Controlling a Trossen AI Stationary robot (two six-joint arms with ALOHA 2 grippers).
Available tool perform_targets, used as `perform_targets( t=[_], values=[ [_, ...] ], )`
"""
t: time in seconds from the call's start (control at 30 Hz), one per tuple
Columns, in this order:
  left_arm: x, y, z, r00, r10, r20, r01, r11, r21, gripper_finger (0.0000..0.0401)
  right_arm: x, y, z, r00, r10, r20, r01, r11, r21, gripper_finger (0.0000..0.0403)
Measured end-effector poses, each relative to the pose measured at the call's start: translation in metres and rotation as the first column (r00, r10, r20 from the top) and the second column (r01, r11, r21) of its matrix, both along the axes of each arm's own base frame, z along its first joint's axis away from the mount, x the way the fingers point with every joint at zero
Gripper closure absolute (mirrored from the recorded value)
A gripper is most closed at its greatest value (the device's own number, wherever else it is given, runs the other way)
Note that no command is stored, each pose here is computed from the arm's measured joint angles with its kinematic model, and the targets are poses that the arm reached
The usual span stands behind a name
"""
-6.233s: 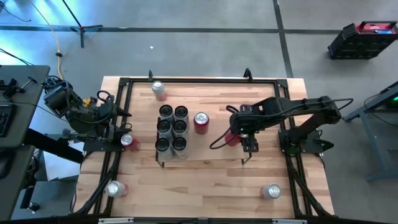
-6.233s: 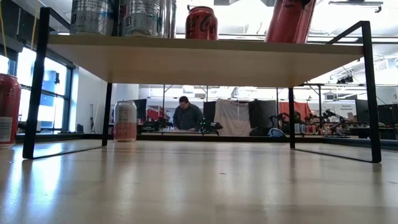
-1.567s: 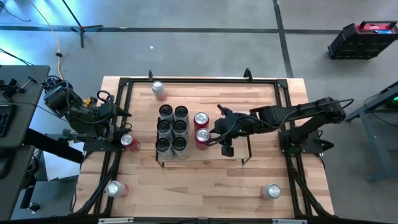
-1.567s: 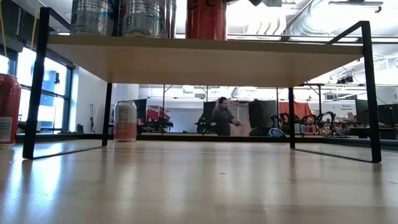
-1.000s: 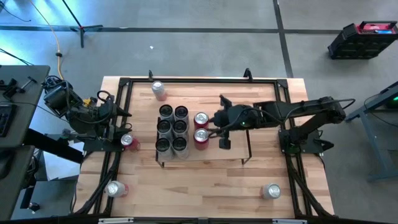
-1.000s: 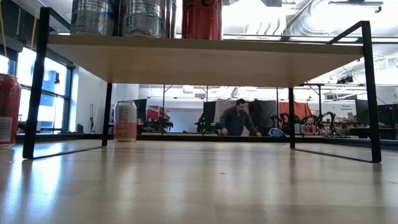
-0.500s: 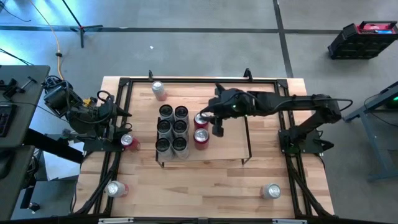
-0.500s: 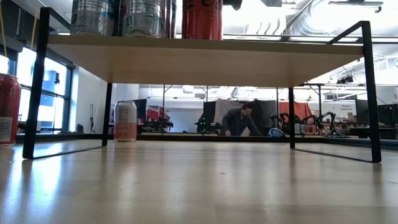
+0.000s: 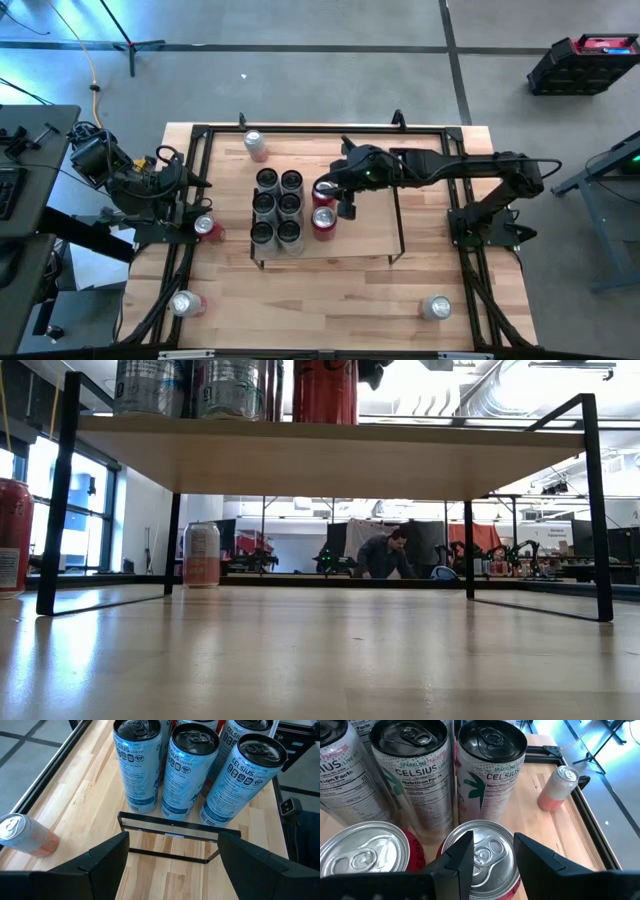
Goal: Place canned beverage on shelf
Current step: Adjust the red soda cans on the shelf
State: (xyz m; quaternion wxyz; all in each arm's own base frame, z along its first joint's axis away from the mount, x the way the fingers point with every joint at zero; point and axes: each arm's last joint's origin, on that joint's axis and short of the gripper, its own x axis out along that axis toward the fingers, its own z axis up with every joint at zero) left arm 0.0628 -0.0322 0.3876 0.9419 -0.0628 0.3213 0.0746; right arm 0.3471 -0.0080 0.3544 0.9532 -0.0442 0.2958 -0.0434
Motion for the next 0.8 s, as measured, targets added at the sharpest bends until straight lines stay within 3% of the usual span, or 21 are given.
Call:
perform_targets(
  t=[0.8],
  values=[
    [0.0,0.0,0.0,1.0,0.0,0.0,0.0,1.0,0.0,0.0107,0.002,-0.0014,0.0035,0.999,-0.01,0.035,0.012,0.998,-0.062,0.0279]
  ],
)
